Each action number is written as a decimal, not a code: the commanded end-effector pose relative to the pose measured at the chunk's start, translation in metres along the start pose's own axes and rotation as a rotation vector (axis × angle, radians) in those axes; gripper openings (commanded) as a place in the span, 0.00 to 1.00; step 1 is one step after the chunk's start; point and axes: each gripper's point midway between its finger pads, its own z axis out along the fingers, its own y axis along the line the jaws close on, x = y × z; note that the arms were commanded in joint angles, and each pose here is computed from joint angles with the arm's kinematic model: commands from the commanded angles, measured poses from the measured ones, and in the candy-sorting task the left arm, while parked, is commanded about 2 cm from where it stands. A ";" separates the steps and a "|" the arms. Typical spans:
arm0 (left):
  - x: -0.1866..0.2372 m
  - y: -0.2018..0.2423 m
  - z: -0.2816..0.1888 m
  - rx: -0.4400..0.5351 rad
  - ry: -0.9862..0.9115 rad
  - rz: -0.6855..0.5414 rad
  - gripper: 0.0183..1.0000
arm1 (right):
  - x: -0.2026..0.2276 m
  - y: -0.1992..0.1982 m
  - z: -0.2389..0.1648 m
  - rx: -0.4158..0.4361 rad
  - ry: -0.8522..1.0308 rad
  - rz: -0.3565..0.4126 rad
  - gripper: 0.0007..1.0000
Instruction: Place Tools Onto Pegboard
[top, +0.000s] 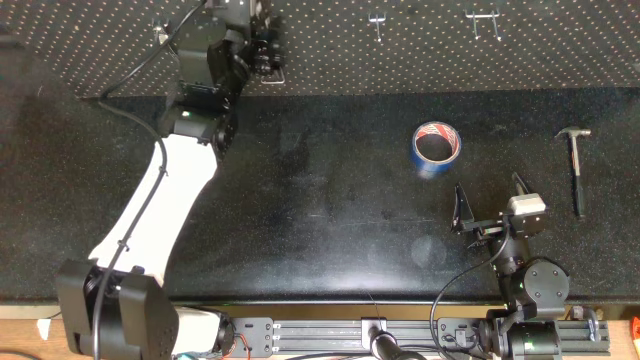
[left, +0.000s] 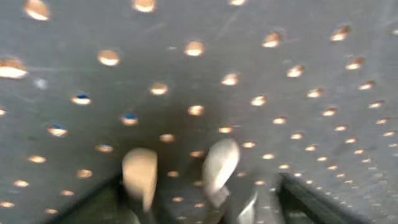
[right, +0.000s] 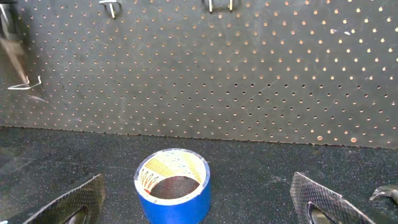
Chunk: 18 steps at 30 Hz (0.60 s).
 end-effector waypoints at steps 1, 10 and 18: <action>-0.010 0.002 0.005 -0.007 -0.018 0.008 0.99 | 0.001 0.002 0.000 -0.007 0.002 0.007 0.98; 0.026 -0.002 -0.061 0.006 0.229 -0.004 1.00 | 0.001 0.002 0.000 -0.007 0.002 0.007 0.98; 0.117 0.031 -0.192 -0.013 0.035 -0.084 1.00 | 0.001 0.002 0.000 -0.007 0.002 0.007 0.98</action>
